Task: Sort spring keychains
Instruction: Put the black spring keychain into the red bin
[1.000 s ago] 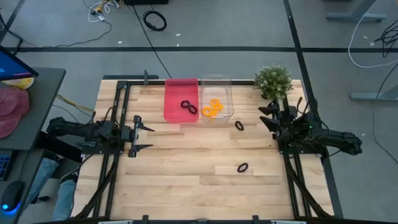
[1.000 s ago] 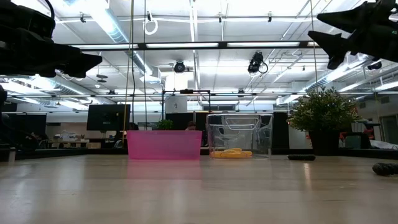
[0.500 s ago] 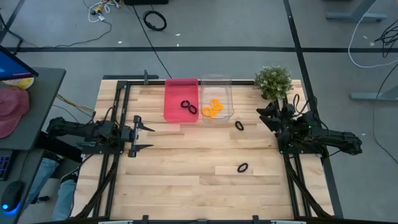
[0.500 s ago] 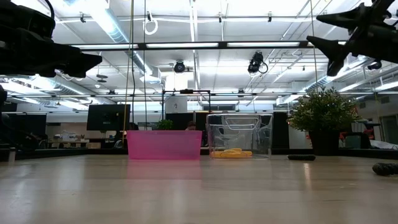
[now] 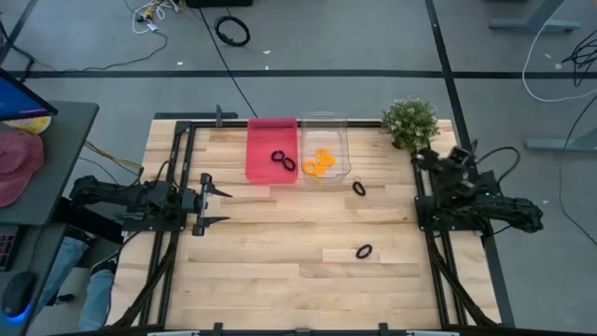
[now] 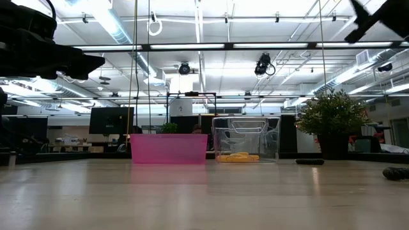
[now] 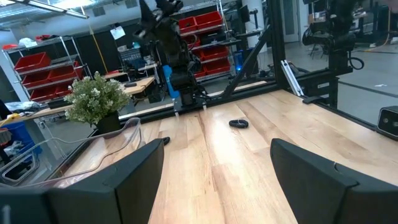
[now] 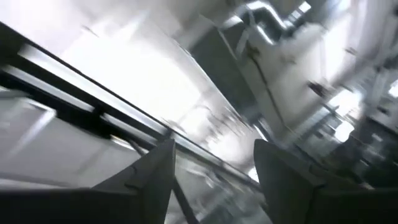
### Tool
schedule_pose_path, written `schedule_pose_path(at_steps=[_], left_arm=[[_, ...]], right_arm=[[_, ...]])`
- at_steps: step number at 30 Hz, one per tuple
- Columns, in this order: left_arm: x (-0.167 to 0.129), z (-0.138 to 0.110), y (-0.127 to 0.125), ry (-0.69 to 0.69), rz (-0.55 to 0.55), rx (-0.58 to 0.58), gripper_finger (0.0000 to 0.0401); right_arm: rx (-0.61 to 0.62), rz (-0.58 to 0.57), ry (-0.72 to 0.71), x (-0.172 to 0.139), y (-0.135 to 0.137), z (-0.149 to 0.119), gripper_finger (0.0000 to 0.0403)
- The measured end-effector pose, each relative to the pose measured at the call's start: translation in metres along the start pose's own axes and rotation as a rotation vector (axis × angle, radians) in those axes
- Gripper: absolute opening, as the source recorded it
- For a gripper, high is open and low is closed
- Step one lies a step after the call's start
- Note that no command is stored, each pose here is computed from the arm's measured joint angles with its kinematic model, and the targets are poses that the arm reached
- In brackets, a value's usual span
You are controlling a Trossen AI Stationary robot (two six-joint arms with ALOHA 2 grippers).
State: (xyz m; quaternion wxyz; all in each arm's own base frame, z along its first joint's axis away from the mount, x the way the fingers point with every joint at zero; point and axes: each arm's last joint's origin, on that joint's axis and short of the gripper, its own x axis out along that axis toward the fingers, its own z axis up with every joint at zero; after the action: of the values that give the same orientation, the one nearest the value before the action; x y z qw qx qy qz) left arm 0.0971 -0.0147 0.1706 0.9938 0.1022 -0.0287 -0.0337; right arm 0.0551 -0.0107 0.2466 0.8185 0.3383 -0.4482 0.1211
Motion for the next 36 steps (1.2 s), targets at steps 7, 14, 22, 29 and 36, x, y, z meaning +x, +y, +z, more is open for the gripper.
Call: schedule_pose_path(at_steps=[7, 14, 22, 29, 36], left_arm=[[0.0, 0.0, 0.0, 0.0, 0.0, 0.0, 0.0298], [0.0, 0.0, 0.0, 0.0, 0.0, 0.0, 0.0298], [0.0, 0.0, 0.0, 0.0, 0.0, 0.0, 0.0298], [0.0, 0.0, 0.0, 0.0, 0.0, 0.0, 0.0298], [0.0, 0.0, 0.0, 0.0, 0.0, 0.0, 0.0298]], right_arm=[[-0.043, 0.103, -0.087, -0.001, 0.01, 0.008, 0.0221], [-0.043, 0.112, -0.115, -0.001, 0.012, 0.01, 0.0221], [-0.072, 0.219, -0.093, 0.004, 0.025, 0.017, 0.0221], [-0.228, 0.415, 0.125, 0.034, 0.061, 0.036, 0.0221], [-0.184, 0.355, 0.381, 0.073, 0.067, 0.036, 0.0221]])
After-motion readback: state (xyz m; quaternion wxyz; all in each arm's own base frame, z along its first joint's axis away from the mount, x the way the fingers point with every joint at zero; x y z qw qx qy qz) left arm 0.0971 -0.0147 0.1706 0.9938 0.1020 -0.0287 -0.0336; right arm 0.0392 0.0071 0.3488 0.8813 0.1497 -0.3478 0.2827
